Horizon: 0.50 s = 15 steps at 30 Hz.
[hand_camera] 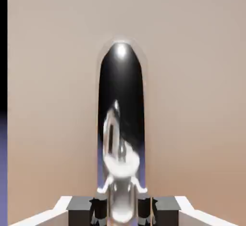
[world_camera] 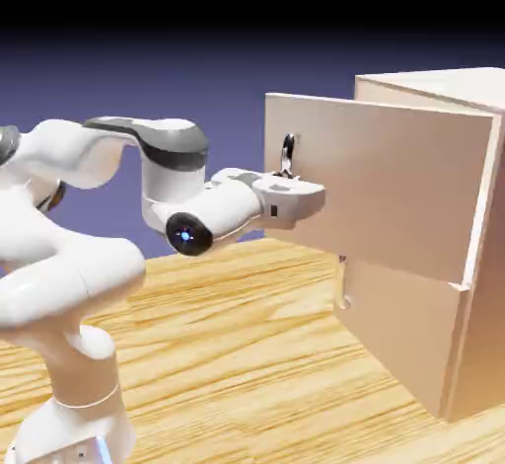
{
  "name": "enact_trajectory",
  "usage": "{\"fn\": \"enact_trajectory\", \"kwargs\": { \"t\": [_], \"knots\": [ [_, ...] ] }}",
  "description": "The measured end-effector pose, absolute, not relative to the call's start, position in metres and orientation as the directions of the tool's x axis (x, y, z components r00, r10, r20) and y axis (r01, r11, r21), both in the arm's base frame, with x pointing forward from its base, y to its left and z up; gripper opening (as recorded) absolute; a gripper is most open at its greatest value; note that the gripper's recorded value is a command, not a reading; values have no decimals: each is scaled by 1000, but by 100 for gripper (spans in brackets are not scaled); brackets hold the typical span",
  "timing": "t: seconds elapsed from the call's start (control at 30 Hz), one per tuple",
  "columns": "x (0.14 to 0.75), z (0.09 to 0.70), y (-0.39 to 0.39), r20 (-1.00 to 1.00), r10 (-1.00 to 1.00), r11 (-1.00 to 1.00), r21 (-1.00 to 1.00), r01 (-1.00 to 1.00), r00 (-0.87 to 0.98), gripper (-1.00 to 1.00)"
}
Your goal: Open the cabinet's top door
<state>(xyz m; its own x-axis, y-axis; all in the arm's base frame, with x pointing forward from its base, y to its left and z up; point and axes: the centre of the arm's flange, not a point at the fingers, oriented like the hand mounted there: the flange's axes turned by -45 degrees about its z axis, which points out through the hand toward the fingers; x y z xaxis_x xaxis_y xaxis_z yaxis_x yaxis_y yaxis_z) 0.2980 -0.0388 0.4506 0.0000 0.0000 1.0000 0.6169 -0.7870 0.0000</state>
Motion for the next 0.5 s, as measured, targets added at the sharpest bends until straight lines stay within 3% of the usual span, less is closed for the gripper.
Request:
{"fn": "enact_trajectory", "kwargs": {
  "t": [0.5],
  "knots": [
    [265, 451, -131, 1000, 0, -586, 0, 810, 0, -100]
  ]
}}
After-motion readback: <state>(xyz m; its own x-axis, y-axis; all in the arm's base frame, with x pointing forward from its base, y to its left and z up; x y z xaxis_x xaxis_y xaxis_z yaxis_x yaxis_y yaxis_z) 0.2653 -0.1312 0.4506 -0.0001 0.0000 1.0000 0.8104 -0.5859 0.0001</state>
